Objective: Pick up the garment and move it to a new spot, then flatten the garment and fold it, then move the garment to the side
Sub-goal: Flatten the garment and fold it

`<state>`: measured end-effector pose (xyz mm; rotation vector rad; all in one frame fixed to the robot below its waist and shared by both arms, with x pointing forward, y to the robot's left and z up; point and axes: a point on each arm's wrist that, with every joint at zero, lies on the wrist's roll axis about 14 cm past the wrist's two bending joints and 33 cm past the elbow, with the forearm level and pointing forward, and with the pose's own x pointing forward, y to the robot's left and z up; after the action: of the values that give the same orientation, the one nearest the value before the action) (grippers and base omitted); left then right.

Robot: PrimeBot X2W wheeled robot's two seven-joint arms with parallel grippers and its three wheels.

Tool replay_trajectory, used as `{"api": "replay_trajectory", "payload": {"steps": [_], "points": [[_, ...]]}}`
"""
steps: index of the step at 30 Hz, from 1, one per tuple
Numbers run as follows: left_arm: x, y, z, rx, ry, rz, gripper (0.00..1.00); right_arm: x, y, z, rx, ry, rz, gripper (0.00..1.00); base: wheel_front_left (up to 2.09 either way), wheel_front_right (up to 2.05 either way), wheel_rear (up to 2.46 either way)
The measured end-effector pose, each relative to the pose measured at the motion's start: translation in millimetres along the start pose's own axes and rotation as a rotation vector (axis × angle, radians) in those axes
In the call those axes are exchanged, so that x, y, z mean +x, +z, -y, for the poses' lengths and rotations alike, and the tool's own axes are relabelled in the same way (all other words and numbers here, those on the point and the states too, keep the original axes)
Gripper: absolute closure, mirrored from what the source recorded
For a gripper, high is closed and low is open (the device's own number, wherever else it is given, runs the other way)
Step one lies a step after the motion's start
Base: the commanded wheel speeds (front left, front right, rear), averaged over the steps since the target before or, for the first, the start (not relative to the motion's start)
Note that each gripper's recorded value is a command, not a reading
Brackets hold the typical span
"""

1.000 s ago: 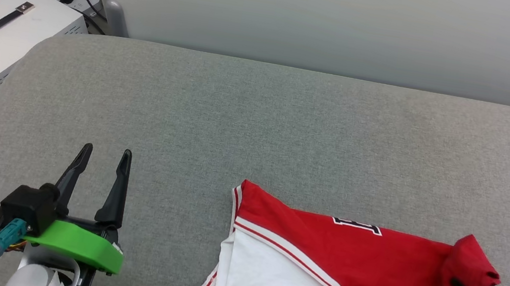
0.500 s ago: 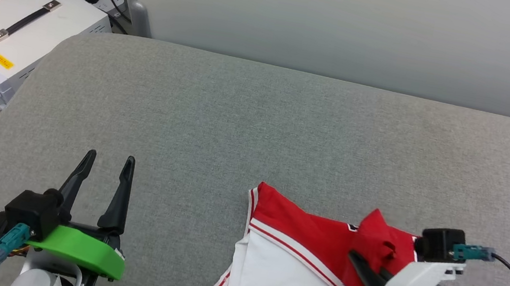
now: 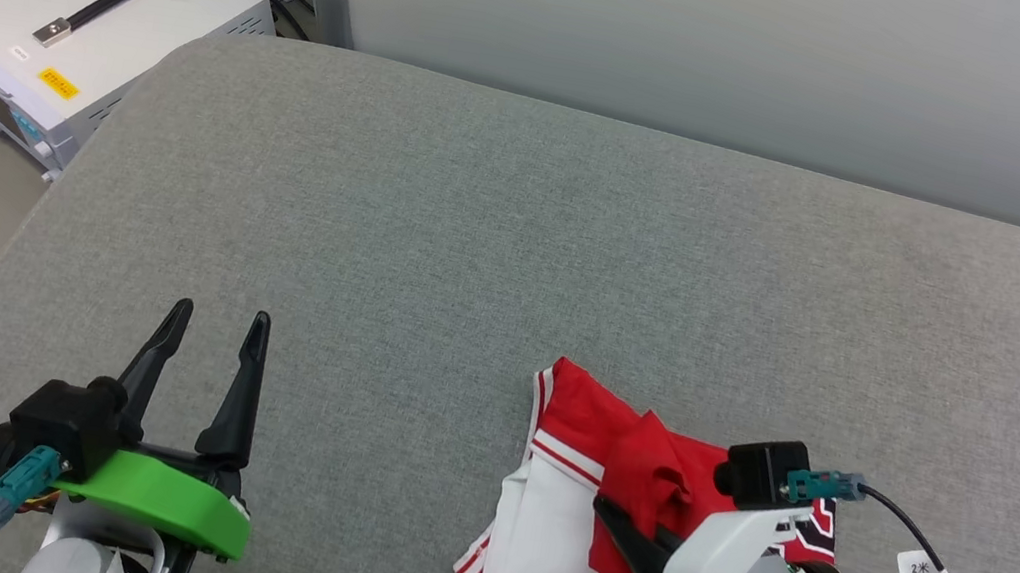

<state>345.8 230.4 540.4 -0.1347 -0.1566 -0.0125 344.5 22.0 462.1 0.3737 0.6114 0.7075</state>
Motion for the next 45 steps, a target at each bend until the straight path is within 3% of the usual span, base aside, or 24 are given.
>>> {"api": "replay_trajectory", "payload": {"steps": [3,4,5,8,15,22,30,33,36,40,45], "points": [[-0.9,-1.3,-2.2,0.001,0.008,-0.005,0.0,7.8,-2.6,-3.0,0.006,0.017,-0.004,1.0,0.0,0.0,0.0],[-1.1,-1.5,-3.0,0.002,0.01,-0.006,0.0,10.2,-4.7,-3.1,0.011,0.02,-0.01,0.67,0.0,0.0,0.0],[-1.3,-1.9,-3.5,0.002,0.012,-0.007,0.0,12.4,-8.7,-2.4,0.015,0.02,-0.023,0.0,0.0,0.0,0.0],[-1.6,-2.2,-4.3,0.002,0.015,-0.008,0.0,17.6,-13.1,0.4,-0.017,0.007,-0.031,0.0,0.0,0.0,0.0],[-1.9,-1.2,-4.1,0.001,0.014,-0.005,0.0,22.0,-16.4,-34.0,-0.001,0.115,-0.025,0.0,0.0,0.0,0.0],[-0.9,1.3,-0.1,-0.005,0.004,0.005,0.0,20.6,13.0,-39.7,-0.069,0.121,0.078,0.0,0.0,0.0,0.0],[3.2,8.5,6.5,-0.016,-0.013,0.032,0.0,-8.5,81.4,-3.5,-0.364,-0.012,0.302,0.0,0.0,0.0,0.0],[7.0,11.2,11.9,-0.023,-0.028,0.044,0.0,-34.9,121.0,21.9,-0.552,-0.121,0.409,0.0,0.0,0.0,0.0],[10.7,12.4,20.3,-0.034,-0.048,0.051,0.0,-65.4,151.4,46.1,-0.658,-0.232,0.498,0.0,0.0,0.0,0.0],[16.7,13.0,29.2,-0.046,-0.071,0.058,0.0,-106.3,184.3,68.8,-0.725,-0.358,0.62,0.0,0.0,0.0,0.0],[21.6,10.6,37.9,-0.054,-0.092,0.055,0.0,-145.6,192.1,88.3,-0.705,-0.462,0.725,0.0,0.0,0.0,0.0]]}}
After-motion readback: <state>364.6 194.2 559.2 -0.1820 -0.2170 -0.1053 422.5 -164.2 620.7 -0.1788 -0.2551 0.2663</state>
